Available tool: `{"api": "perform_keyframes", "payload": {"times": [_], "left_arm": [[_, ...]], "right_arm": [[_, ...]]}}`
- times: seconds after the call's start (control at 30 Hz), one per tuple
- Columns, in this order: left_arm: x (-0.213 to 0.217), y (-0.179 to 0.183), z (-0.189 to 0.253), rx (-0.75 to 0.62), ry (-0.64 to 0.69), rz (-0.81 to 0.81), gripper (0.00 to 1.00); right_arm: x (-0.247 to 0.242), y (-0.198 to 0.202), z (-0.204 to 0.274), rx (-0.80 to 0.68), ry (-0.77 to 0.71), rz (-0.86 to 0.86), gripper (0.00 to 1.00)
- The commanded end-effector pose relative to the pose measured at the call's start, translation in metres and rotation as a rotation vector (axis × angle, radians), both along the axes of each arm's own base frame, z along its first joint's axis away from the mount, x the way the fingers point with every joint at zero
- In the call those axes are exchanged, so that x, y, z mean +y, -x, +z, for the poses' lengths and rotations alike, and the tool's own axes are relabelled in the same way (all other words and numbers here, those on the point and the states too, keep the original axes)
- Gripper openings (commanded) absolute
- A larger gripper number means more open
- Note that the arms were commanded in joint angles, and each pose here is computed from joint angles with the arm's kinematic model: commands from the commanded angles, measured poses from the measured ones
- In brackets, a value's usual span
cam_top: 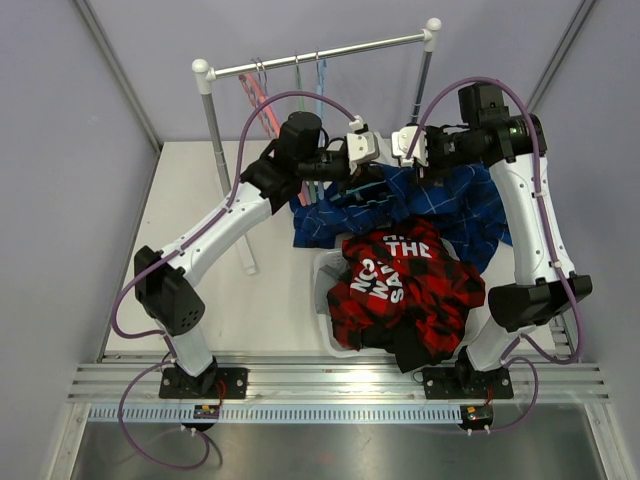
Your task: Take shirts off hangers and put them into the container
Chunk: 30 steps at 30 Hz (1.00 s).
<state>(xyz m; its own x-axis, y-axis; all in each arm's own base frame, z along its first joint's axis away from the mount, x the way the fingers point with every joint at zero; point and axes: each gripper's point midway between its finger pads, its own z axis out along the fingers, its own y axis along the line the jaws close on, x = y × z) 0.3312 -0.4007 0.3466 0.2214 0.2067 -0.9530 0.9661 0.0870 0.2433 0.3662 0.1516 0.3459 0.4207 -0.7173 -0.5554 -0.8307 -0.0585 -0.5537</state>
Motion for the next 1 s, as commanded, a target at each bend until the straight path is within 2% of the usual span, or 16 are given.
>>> {"api": "perform_keyframes", "payload": {"times": [0.0,0.13,0.23,0.27,0.33,0.47,0.67,0.8,0.83,0.93,0.97], "left_arm": [[0.002,0.017,0.063,-0.179,0.114,-0.054,0.00],[-0.005,0.018,0.071,-0.189,0.134,-0.065,0.00],[-0.010,0.018,0.072,-0.195,0.139,-0.066,0.00],[-0.011,0.018,0.072,-0.195,0.139,-0.065,0.00],[-0.012,0.018,0.074,-0.203,0.144,-0.062,0.00],[-0.013,0.012,0.074,-0.217,0.145,-0.035,0.00],[-0.014,0.004,0.068,-0.219,0.134,-0.007,0.00],[-0.016,0.009,0.072,-0.226,0.153,-0.018,0.00],[-0.017,0.010,0.071,-0.236,0.152,-0.028,0.00],[-0.016,0.016,0.072,-0.252,0.155,-0.033,0.00],[-0.015,0.017,0.072,-0.252,0.155,-0.033,0.00]], "right_arm": [[0.001,0.041,-0.006,0.129,0.018,0.076,0.69],[0.002,0.043,-0.020,0.181,0.036,0.092,0.63],[0.002,0.048,-0.028,0.221,0.046,0.102,0.54],[0.002,0.049,-0.031,0.229,0.050,0.104,0.47],[0.001,0.051,-0.033,0.228,0.057,0.110,0.44],[-0.001,0.059,-0.037,0.237,0.065,0.119,0.45],[-0.001,0.074,-0.038,0.253,0.060,0.122,0.58],[-0.002,0.074,-0.046,0.292,0.062,0.107,0.55],[-0.001,0.073,-0.048,0.303,0.061,0.100,0.52],[0.000,0.072,-0.050,0.323,0.054,0.090,0.30],[0.001,0.072,-0.051,0.328,0.053,0.090,0.16]]}}
